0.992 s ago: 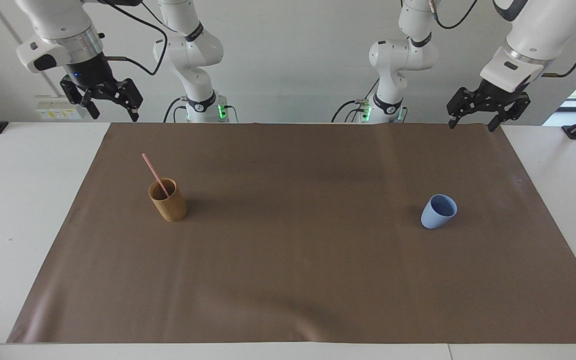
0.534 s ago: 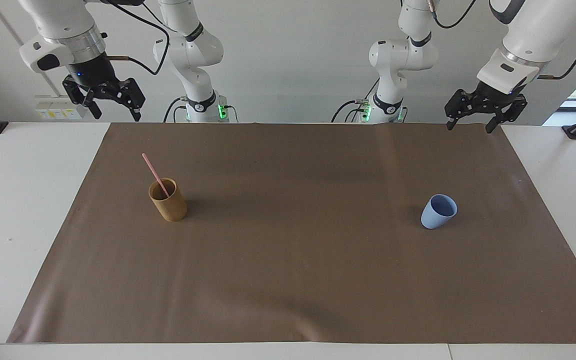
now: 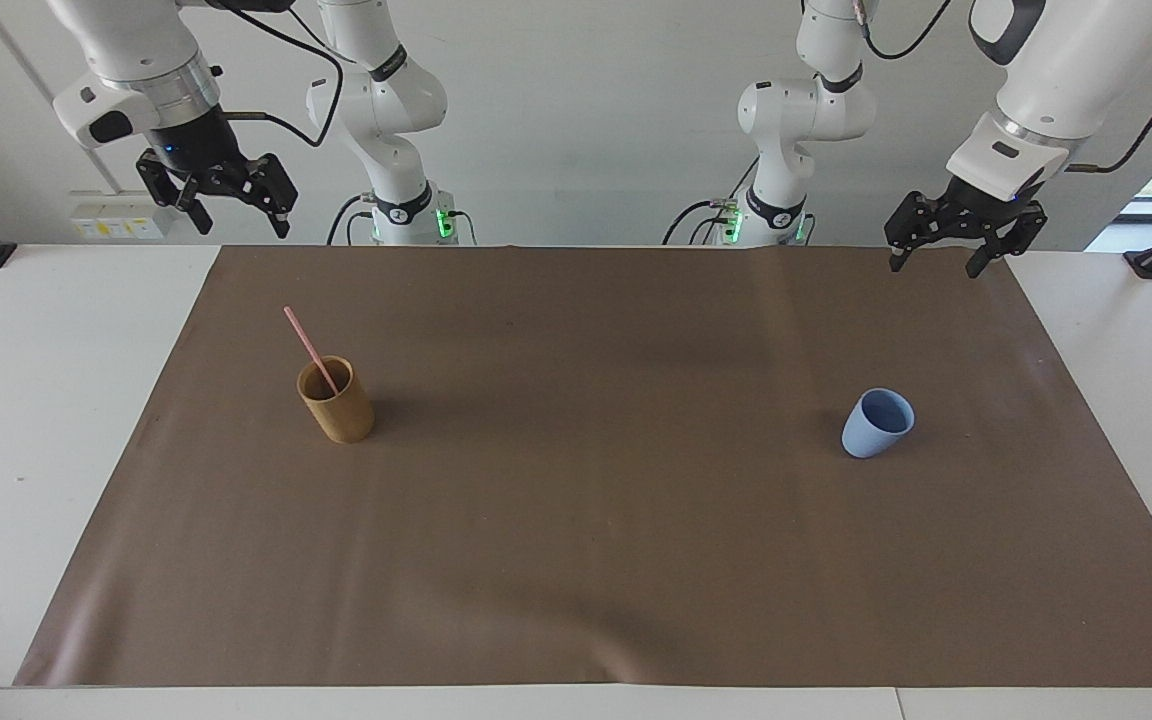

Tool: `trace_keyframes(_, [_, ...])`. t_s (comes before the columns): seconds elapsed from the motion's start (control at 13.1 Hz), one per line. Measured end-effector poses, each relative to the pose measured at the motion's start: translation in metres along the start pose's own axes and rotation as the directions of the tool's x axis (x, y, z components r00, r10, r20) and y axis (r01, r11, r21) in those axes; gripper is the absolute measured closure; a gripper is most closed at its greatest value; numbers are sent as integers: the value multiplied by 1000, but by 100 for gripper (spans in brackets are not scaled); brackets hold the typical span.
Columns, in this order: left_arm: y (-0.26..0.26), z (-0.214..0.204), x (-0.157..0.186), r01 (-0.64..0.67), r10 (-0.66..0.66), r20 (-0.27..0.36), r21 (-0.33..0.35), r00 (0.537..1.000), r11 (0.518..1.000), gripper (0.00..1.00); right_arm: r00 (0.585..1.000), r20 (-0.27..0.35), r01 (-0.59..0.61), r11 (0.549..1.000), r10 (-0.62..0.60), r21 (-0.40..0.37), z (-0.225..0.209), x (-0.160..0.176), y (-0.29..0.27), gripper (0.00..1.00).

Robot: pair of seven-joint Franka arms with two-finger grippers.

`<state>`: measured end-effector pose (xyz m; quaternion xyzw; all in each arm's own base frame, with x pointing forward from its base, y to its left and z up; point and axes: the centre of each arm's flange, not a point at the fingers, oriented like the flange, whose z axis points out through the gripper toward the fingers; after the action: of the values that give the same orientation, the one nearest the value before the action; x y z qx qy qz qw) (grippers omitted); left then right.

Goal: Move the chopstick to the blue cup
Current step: 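Reach the left gripper to the blue cup and grasp its rim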

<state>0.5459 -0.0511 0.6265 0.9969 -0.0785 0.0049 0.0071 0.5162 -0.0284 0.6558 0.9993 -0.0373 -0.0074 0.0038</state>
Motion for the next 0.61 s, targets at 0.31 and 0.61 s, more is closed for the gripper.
trace_keyframes(0.31, [-32, 44, 10, 14, -14, -33, 4, 999, 1000, 0, 1000, 4, 2, 1000, -2, 0, 2, 0, 0, 0])
trace_keyframes(0.61, [-69, 106, 19, -13, 14, -45, 11, 999, 1000, 0, 1000, 5, 2, 1000, -2, 0, 2, 0, 0, 0])
